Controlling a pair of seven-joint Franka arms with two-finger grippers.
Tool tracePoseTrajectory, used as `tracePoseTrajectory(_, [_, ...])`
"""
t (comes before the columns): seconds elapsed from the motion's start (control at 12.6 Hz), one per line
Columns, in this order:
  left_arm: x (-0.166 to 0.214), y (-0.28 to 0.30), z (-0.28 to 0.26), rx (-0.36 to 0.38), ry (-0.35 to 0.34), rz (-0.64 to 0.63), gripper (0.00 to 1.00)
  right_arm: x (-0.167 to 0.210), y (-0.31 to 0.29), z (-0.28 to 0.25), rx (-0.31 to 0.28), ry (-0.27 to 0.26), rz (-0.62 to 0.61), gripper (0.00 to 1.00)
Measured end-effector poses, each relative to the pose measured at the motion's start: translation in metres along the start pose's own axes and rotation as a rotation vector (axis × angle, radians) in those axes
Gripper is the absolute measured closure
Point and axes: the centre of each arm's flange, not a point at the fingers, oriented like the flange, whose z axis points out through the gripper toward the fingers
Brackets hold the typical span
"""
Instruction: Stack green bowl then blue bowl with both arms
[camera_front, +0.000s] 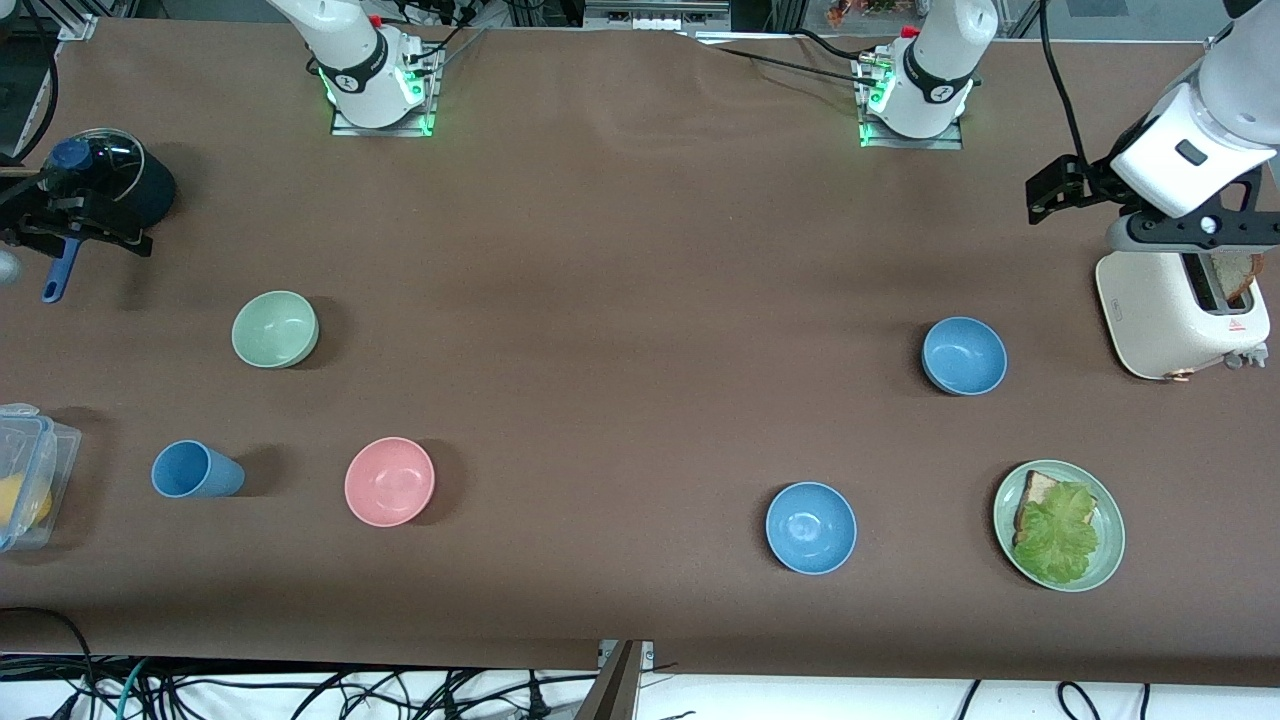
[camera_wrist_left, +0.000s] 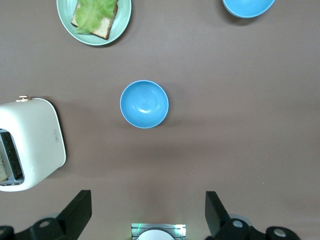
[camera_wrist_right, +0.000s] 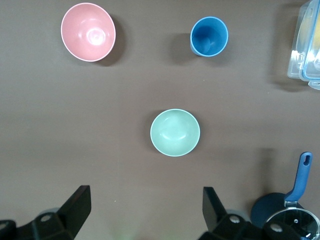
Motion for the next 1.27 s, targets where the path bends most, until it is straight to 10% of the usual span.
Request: tracePoseTrajectory(1.27, [0.013, -0.008, -0.005, -0.007, 0.056, -0.017, 0.0, 0.001, 0.001, 0.0, 0.0, 0.003, 0.002, 0.01])
